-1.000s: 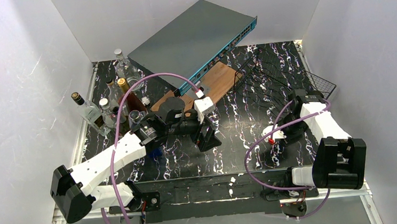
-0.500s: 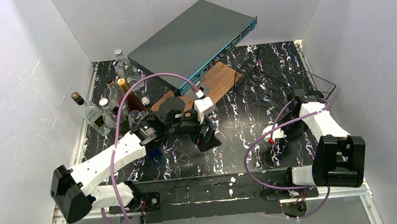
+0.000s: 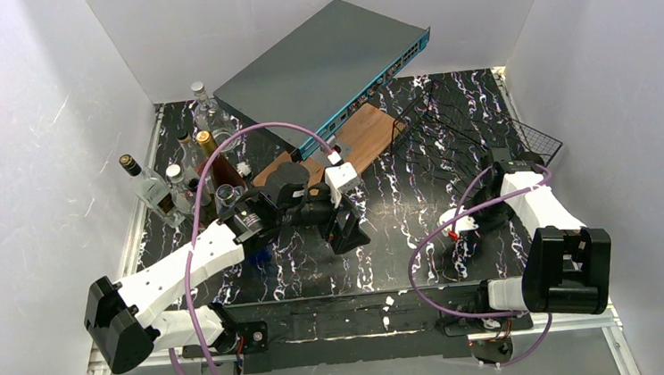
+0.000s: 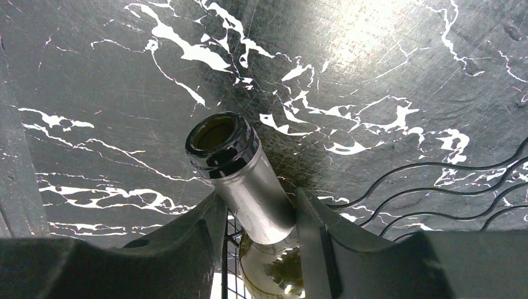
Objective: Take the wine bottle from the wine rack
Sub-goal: Pick up the wine bottle from the wine rack.
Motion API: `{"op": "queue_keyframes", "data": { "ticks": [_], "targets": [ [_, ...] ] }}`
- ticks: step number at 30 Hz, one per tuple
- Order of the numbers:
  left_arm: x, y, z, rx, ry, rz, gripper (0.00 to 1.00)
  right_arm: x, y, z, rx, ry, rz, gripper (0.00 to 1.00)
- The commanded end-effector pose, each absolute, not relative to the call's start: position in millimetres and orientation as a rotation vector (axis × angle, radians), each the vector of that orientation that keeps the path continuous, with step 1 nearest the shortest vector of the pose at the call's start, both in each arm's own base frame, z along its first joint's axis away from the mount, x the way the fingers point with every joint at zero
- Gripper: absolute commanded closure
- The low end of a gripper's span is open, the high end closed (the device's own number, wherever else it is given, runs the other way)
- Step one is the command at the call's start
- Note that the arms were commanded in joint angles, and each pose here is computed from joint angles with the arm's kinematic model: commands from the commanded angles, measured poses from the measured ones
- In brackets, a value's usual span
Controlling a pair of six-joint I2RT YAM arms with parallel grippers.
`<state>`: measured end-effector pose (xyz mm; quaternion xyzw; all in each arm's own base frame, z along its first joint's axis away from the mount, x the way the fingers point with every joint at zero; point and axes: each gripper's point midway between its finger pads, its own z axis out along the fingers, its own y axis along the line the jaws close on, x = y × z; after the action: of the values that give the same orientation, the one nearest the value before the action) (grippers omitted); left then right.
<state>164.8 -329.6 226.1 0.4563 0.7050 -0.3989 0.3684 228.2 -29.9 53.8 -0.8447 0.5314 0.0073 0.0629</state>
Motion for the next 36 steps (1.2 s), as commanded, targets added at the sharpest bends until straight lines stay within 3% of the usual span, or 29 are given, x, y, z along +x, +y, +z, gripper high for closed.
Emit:
{"op": "queue_keyframes", "data": {
  "ticks": [1,5,13,36],
  "targets": [
    [164.2,-328.1,223.3,1.184,1.811,-1.016,0.02,238.2,-18.6,56.6,-2.797,1.103,-0.008,0.65],
    [164.7,-327.9,222.7,1.184,1.813,-1.013,0.02,235.4,-12.4,58.6,-2.794,1.066,0.031,0.75],
    [165.0,-328.0,221.5,1.187,1.815,-1.011,0.02,233.7,11.7,70.6,-2.738,0.969,0.074,0.86],
    [166.2,-328.6,216.1,1.193,1.831,-1.004,0.02,220.4,75.6,87.1,-2.669,0.781,0.188,0.92]
  ]
}}
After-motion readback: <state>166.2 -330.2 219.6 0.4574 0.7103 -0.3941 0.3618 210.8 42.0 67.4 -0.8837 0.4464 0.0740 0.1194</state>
